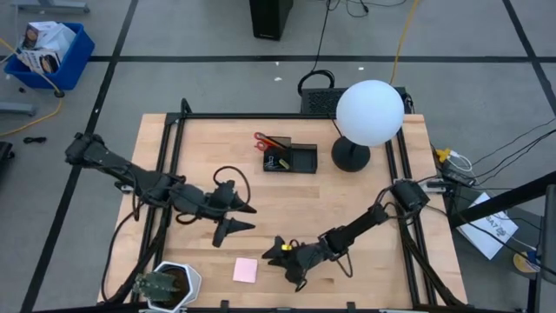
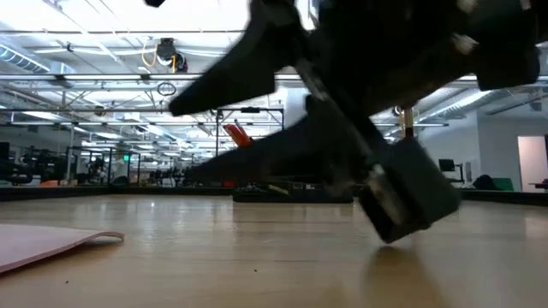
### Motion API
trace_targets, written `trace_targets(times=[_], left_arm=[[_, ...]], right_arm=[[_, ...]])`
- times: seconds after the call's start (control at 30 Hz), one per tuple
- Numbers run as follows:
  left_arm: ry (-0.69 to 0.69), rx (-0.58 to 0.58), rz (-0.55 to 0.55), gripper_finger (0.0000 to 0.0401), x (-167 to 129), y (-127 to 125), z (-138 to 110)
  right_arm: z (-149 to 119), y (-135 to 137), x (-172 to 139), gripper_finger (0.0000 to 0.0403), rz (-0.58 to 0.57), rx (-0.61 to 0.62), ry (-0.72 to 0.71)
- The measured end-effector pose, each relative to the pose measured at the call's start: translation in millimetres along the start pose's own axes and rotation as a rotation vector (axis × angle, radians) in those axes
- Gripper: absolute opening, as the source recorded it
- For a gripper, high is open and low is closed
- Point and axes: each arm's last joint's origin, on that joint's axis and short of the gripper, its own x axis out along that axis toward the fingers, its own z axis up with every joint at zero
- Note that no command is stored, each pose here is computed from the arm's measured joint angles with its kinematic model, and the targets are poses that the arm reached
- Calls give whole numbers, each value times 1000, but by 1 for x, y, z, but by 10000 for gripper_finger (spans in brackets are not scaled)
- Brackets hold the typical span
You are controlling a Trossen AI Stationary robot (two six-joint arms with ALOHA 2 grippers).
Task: Pick and place office supplies into organizer
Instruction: Put the pink sticky notes into the black desk organizer
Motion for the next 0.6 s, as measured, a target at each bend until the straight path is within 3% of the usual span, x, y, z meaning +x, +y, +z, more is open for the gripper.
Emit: trace_targets(times=[0.47,0.6], left_arm=[[-57,-16,-10,228,-4,-5,-4],[-64,15,2,228,-5,-7,-5]], right_arm=[[5,-2,23,197,101,27,-96],[1,-2,24,196,114,123,-73]])
